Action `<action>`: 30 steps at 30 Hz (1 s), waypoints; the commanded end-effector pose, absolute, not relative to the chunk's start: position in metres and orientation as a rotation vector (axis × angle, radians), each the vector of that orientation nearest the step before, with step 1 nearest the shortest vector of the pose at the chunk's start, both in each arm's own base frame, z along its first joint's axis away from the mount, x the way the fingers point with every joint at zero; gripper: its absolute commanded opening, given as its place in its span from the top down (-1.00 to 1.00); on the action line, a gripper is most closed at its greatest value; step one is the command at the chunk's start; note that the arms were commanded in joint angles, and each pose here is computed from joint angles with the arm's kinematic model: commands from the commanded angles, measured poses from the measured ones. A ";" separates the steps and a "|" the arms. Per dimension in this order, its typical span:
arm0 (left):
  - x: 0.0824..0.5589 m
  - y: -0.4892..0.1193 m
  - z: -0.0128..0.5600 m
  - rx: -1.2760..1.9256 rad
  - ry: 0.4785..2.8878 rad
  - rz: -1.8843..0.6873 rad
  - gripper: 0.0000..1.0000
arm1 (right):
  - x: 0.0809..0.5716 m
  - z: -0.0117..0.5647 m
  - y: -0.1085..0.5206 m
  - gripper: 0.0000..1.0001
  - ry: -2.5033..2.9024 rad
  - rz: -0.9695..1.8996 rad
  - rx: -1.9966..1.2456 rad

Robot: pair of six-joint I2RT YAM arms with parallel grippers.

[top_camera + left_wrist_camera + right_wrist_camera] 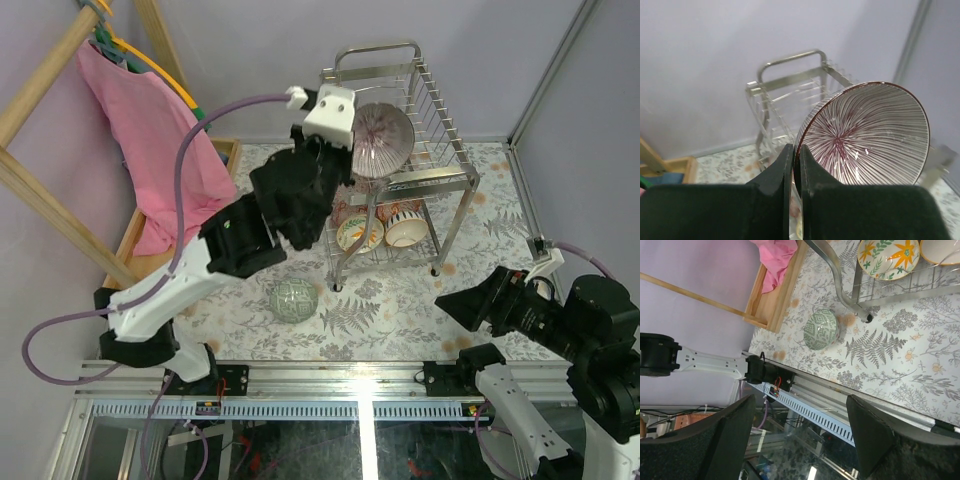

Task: Load the bowls into the dish rack
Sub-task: Place the bowl in the dish rack.

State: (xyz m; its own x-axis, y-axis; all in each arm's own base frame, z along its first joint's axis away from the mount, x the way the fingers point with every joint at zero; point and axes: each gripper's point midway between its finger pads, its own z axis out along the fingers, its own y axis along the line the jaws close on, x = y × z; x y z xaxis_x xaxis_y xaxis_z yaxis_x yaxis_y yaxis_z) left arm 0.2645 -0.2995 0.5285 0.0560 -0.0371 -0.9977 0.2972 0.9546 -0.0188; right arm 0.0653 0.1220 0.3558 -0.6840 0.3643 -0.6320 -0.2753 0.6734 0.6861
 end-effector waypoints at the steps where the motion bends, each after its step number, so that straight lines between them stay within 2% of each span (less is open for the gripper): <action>1: 0.307 -0.272 0.581 0.121 1.369 -0.206 1.00 | 0.052 0.355 0.126 -0.60 2.070 1.102 0.108; 8: 0.375 -0.286 0.581 0.142 1.338 -0.145 1.00 | 0.054 0.330 0.130 -0.60 2.136 1.112 0.099; 15: 0.433 -0.293 0.550 0.165 1.344 -0.104 1.00 | 0.066 0.313 0.134 -0.60 2.180 1.103 0.064; 30: 0.526 -0.281 0.506 0.260 1.278 0.114 1.00 | 0.089 0.268 0.148 -0.60 2.266 1.165 0.064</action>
State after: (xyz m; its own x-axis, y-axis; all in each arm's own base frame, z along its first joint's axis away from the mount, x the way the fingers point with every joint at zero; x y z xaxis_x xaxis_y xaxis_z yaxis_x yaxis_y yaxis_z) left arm 0.5157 -0.2975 0.4560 0.1176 0.2618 -0.9579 0.1195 0.9539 0.2754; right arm 0.0855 0.1382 0.2682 -0.8092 0.3250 -0.4895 -0.1798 0.6562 0.7328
